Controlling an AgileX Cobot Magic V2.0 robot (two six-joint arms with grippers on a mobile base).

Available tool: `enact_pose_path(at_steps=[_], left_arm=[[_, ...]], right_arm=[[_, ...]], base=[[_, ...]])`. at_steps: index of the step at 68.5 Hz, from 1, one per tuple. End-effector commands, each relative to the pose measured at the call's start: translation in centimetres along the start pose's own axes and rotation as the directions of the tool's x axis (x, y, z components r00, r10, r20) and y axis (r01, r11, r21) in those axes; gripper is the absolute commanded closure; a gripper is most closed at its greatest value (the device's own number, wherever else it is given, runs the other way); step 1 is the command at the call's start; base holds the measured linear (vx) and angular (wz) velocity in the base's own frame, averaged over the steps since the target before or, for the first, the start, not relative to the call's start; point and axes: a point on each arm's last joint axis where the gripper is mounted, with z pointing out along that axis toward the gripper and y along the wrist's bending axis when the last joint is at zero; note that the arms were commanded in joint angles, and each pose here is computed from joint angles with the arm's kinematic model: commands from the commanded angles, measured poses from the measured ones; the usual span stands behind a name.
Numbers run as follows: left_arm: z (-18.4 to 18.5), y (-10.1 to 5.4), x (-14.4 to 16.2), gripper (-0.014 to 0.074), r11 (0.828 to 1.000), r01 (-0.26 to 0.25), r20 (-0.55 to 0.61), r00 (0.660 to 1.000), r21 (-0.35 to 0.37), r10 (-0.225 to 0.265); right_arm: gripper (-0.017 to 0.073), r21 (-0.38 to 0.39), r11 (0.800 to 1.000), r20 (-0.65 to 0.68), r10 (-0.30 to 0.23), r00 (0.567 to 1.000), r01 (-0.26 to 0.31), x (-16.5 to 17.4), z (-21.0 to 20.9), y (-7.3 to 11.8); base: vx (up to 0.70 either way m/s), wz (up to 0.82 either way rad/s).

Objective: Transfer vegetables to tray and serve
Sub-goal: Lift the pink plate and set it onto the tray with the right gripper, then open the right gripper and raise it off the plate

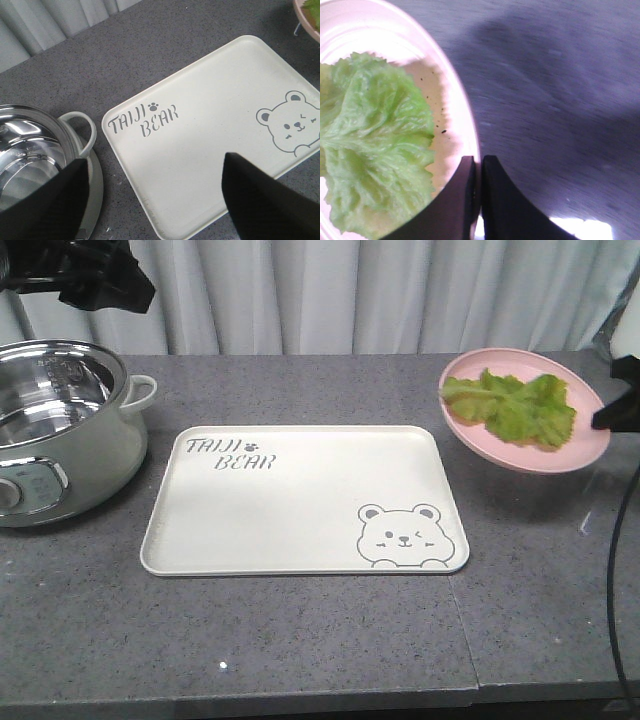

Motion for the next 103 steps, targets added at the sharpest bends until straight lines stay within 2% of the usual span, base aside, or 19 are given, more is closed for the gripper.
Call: enact_pose_path(at_steps=[1, 9, 15, 24, 33, 40, 52, 59, 68, 75, 82, 85, 90, 94, 103], left_arm=[[-2.1, -0.2, -0.4, 0.006, 1.0, 0.009, 0.078, 0.997, -0.003, -0.009], [-2.1, -0.2, -0.4, 0.006, 0.999, 0.033, 0.078, 0.996, -0.001, -0.033], [-2.1, -0.2, -0.4, 0.006, 0.999, 0.035, 0.078, 0.996, -0.001, -0.035], [-2.1, -0.2, -0.4, 0.006, 0.998, 0.06, 0.078, 0.995, 0.001, -0.06], [-2.1, -0.2, -0.4, 0.006, 0.998, 0.062, 0.078, 0.995, 0.001, -0.062], [-2.1, -0.2, -0.4, 0.006, 0.996, 0.088, 0.078, 0.993, 0.003, -0.088], [-2.1, -0.2, -0.4, 0.006, 0.995, 0.101, 0.078, 0.992, 0.003, -0.101], [-2.1, -0.2, -0.4, 0.006, 0.994, 0.106, 0.078, 0.991, 0.004, -0.106], [-2.1, -0.2, -0.4, 0.006, 0.993, 0.114, 0.078, 0.99, 0.004, -0.114], [-2.1, -0.1, -0.4, 0.006, 0.989, 0.148, 0.078, 0.986, 0.005, -0.147], [-2.1, 0.1, -0.3, 0.006, 0.978, 0.207, 0.078, 0.976, -0.022, -0.205], [-2.0, 0.4, -0.2, 0.006, 0.971, 0.236, 0.076, 0.97, -0.045, -0.232], [-1.2, 0.7, 0.3, 0.006, 0.96, 0.263, 0.051, 0.965, -0.092, -0.259], [0.1, 0.9, 1.1, 0.006, 0.96, 0.253, 0.001, 0.967, -0.12, -0.255], [3.8, 0.7, 3.7, 0.006, 0.961, 0.241, -0.145, 0.954, -0.138, -0.261]], right_arm=[[0.0563, -0.106, 0.986, 0.099, -0.119, 0.988, 0.13, -1.5, -1.9, 6.5], [0.0562, -0.163, 0.96, 0.093, -0.215, 0.972, 0.228, -1.2, 0.5, 11.5], [0.0562, -0.198, 0.942, 0.084, -0.258, 0.962, 0.27, -0.4, 2.9, 14.6], [0.0562, -0.227, 0.926, 0.07, -0.292, 0.954, 0.3, 0.9, 6.9, 17.5], [0.0559, -0.252, 0.915, 0.014, -0.323, 0.946, 0.316, 2.5, 10.6, 19.0], [0.0552, -0.256, 0.911, -0.042, -0.345, 0.938, 0.324, 3.6, 13.0, 19.2], [0.0503, -0.235, 0.906, -0.11, -0.384, 0.917, 0.351, 4.9, 15.5, 18.8], [0.0427, -0.234, 0.905, -0.114, -0.389, 0.914, 0.356, 4.9, 15.5, 18.7], [0.0273, -0.236, 0.897, -0.108, -0.406, 0.908, 0.373, 4.6, 15.0, 19.1], [0.0156, -0.249, 0.882, -0.112, -0.437, 0.892, 0.401, 4.2, 14.2, 19.6], [0.012, -0.238, 0.881, -0.116, -0.443, 0.889, 0.409, 3.3, 12.8, 20.4], [0.0123, -0.211, 0.887, -0.126, -0.441, 0.888, 0.411, 2.9, 11.9, 20.8], [0.0131, -0.12, 0.888, -0.151, -0.458, 0.876, 0.443, 2.1, 10.4, 20.8], [0.0138, -0.054, 0.89, -0.186, -0.454, 0.871, 0.452, 1.9, 9.3, 20.6], [0.0145, 0.103, 0.875, -0.269, -0.433, 0.86, 0.472, 1.7, 7.1, 19.9]], base=[[0.0, 0.0], [0.0, 0.0], [0.0, 0.0], [0.0, 0.0], [0.0, 0.0], [0.0, 0.0], [0.0, 0.0], [0.0, 0.0], [0.0, 0.0], [0.0, 0.0], [0.0, 0.0], [0.0, 0.0], [0.0, 0.0], [0.0, 0.0], [0.0, 0.0]])
